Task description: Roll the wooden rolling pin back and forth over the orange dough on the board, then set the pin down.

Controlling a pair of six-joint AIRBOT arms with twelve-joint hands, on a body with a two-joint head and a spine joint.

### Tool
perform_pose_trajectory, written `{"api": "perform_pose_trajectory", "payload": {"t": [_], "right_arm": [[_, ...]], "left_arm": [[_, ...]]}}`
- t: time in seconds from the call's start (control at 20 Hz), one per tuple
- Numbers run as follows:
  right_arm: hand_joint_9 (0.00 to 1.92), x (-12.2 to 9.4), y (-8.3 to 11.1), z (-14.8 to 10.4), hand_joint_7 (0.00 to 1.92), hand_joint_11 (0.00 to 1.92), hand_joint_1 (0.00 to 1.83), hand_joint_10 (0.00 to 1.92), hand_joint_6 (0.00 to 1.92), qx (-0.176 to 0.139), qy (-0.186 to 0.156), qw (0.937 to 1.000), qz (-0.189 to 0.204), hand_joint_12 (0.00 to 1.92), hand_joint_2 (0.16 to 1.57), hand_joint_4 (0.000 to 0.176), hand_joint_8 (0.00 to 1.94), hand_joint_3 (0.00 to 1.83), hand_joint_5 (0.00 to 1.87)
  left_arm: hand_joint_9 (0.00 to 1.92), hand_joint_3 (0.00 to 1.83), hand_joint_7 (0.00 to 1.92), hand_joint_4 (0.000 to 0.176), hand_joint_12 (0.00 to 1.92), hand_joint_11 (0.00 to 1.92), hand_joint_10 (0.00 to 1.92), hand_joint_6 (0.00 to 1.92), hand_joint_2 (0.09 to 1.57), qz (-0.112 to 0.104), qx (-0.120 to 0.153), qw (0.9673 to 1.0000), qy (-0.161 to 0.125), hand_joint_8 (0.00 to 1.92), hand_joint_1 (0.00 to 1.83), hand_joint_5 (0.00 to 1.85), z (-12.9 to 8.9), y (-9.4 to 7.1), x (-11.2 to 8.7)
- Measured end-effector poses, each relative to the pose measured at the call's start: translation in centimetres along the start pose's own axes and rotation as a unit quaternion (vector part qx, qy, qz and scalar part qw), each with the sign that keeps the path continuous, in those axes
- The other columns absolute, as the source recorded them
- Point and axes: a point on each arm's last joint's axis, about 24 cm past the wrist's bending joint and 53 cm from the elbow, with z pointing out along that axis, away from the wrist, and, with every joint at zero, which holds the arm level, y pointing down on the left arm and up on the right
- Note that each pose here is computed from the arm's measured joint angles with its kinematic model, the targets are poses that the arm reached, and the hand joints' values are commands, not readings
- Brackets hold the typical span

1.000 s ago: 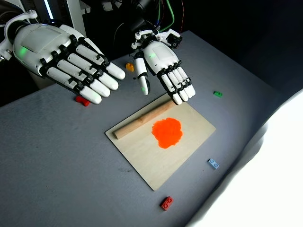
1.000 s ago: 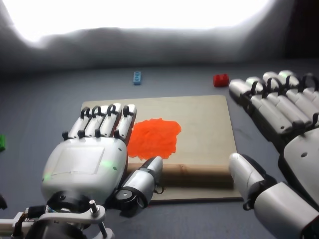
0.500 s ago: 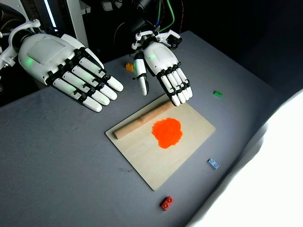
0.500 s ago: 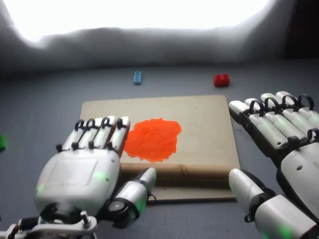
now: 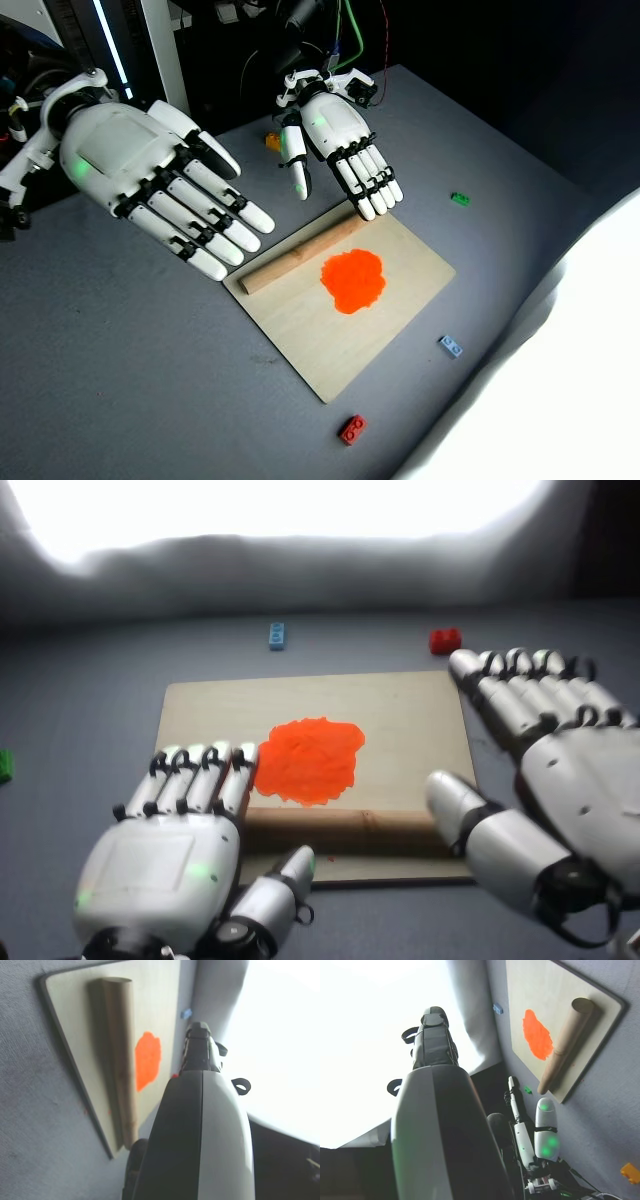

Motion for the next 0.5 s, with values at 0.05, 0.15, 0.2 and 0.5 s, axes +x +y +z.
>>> {"api": "perform_pose_trajectory", "payload": {"t": [0.05,0.15,0.2,0.5], "right_arm": [[0.0,0.6,-0.3,0.1,0.03,0.0,0.0,0.0,0.03,0.002,0.008,1.0,-0.002,0.0,1.37,0.0,0.01,0.06,0.02],[0.0,2.0,-1.2,0.4,0.03,0.0,0.0,0.0,0.03,0.007,0.025,0.9997,-0.003,0.0,1.4,0.0,0.01,0.07,0.02],[0.0,2.6,-1.5,0.6,0.03,0.0,0.0,0.0,0.02,0.008,0.034,0.9994,-0.004,0.0,1.41,0.0,0.01,0.08,0.01],[0.0,5.5,-1.6,1.9,0.02,0.0,0.0,0.0,0.02,-0.01,0.075,0.9971,-0.003,0.0,1.46,0.0,0.0,0.1,0.01]], "left_arm": [[0.0,0.0,0.0,0.0,0.0,0.0,0.0,0.0,1.33,-0.001,-0.001,1.0,0.003,0.0,0.0,0.0,0.0,0.2,0.4],[0.0,0.0,0.0,0.0,0.0,0.0,0.0,0.0,1.36,0.0,-0.001,1.0,0.008,0.0,0.0,0.0,-0.1,0.4,1.0],[0.0,0.0,0.0,0.0,0.0,0.0,0.0,0.0,1.36,0.001,-0.001,1.0,0.009,0.0,0.0,0.0,-0.1,0.4,1.1],[0.0,0.0,0.0,0.0,0.0,0.0,0.0,0.0,1.41,0.004,-0.002,1.0,0.008,0.0,0.0,0.0,0.4,1.4,1.8]]}}
